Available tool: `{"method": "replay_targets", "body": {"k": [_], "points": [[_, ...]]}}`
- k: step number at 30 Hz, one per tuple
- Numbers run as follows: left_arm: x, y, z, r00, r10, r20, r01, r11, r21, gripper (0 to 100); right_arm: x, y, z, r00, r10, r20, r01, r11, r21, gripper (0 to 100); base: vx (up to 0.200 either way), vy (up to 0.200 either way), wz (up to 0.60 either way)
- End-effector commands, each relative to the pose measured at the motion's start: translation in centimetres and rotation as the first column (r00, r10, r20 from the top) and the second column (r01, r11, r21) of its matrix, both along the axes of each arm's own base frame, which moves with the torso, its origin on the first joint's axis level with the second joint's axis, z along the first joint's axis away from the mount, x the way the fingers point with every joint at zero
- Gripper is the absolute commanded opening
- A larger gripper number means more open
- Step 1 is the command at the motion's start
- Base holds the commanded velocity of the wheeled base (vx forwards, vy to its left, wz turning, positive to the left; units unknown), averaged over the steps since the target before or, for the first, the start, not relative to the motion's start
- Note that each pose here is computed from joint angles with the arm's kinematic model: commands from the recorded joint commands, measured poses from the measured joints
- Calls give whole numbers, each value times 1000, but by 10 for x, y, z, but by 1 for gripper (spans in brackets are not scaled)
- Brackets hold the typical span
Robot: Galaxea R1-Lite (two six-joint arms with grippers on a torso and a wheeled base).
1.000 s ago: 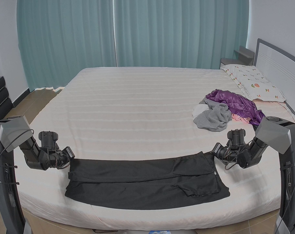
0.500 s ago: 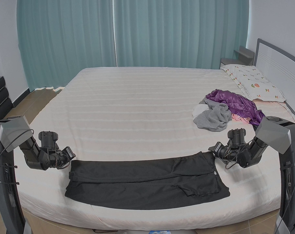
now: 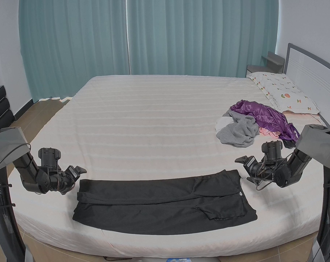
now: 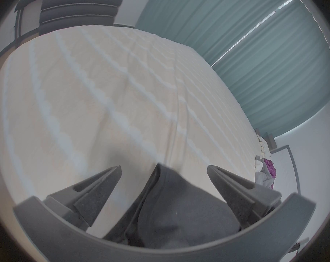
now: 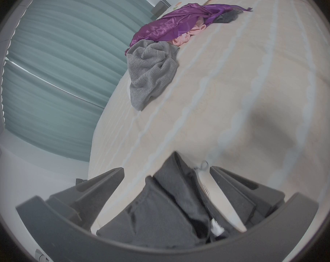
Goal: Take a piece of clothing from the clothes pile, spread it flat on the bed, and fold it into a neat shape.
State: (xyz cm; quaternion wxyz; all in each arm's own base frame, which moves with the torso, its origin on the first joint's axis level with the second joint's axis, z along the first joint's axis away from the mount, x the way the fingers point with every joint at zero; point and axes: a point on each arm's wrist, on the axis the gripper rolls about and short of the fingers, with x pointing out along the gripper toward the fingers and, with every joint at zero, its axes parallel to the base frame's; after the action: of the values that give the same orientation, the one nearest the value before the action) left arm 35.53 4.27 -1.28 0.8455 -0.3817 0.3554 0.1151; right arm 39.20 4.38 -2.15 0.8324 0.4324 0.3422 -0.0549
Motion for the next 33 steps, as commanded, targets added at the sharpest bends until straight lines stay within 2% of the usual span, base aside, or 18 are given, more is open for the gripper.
{"method": "replay_targets", "body": {"k": [1, 6, 10, 13, 21, 24, 29, 30, 33], "points": [[-33, -14, 24, 1000, 13, -6, -13, 999, -33, 100, -28, 5, 25, 1000, 12, -4, -12, 1000, 19, 100, 0, 0, 0], [-41, -19, 19, 999, 8, -41, -10, 999, -46, 100, -47, 17, 24, 998, 47, -43, -47, 999, 17, 100, -80, 0, 0], [-43, -30, 18, 998, -26, -52, 24, 999, -44, 100, -52, 18, 27, 998, 47, -33, -46, 999, 26, 100, -200, 0, 0], [-44, -39, 15, 997, -30, -66, 28, 999, -23, 100, -51, 20, 24, 998, 40, -38, -39, 998, 44, 100, 0, 0, 0], [-25, -52, 1, 996, 58, -67, -51, 994, 100, 100, -51, 26, 24, 998, 56, -37, -54, 998, 44, 100, 0, 0, 0], [-19, -54, 1, 994, 95, -55, -90, 992, 86, 100, -52, 29, 24, 997, 62, -38, -61, 997, 42, 100, 0, 0, 0], [-18, -59, 0, 995, 89, -52, -85, 993, 80, 100, -52, 29, 23, 997, 64, -38, -62, 997, 42, 100, 0, 0, 0], [-16, -59, 0, 995, 90, -48, -86, 993, 79, 0, -52, 30, 24, 997, 65, -35, -64, 997, 43, 100, 0, 0, 0], [-15, -59, -3, 994, 97, -54, -92, 993, 77, 0, -54, 34, 27, 997, 75, -30, -74, 996, 42, 100, 0, 0, 0]]}}
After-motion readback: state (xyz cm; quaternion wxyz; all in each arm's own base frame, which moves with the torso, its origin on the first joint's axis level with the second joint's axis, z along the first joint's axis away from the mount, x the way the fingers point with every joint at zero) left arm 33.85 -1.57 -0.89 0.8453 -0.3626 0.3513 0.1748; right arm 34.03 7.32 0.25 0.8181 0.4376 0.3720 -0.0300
